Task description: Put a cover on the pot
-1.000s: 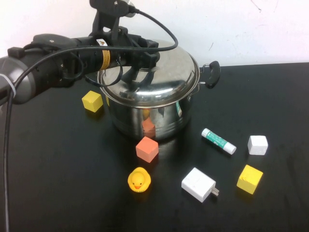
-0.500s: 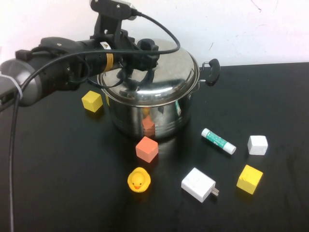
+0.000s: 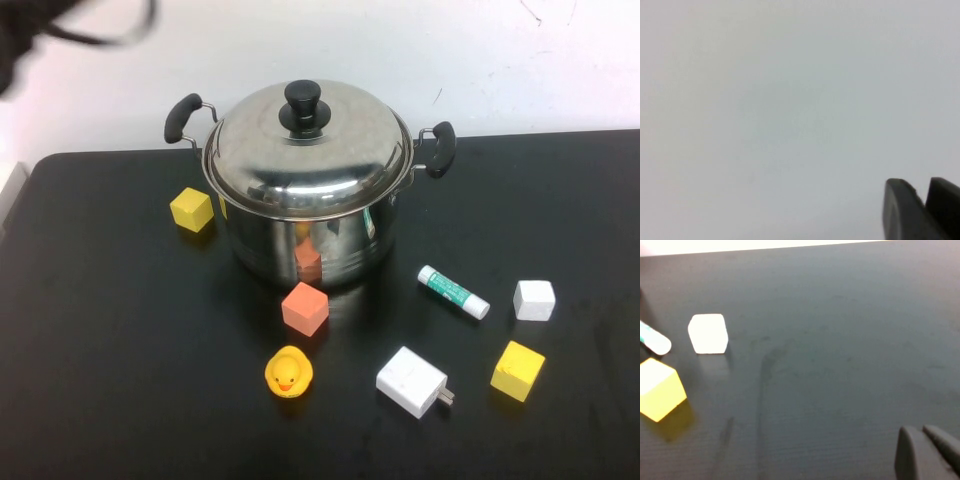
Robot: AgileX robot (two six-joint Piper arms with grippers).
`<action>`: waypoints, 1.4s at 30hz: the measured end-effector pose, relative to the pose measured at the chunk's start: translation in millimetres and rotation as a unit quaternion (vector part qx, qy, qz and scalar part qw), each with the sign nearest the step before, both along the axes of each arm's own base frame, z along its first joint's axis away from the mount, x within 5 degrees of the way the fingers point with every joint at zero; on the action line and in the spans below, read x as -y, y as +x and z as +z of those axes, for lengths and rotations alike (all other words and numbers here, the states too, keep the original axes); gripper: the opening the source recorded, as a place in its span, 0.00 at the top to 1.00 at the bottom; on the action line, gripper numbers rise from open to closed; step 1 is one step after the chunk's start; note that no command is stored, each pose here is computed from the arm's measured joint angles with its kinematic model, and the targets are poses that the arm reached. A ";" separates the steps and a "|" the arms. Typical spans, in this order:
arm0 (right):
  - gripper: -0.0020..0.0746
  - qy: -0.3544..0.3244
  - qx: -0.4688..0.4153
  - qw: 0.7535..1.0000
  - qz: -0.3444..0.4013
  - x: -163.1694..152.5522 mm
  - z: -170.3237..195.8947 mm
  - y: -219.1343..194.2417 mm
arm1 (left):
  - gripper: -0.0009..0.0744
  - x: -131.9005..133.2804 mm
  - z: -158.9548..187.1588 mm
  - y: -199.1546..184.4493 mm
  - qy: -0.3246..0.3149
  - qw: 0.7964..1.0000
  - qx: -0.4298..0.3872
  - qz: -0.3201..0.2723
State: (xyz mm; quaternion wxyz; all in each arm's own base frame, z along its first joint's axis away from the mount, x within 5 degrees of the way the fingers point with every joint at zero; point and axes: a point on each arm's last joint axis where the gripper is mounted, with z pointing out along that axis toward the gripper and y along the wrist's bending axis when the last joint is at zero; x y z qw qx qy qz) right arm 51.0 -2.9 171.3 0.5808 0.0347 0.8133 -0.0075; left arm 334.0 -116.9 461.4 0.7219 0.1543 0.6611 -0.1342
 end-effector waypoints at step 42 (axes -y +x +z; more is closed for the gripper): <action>0.98 0.000 0.000 1.000 0.000 0.0 0.0 0.0 | 0.99 -70.1 -213.5 -270.8 0.027 0.994 -0.063 -0.090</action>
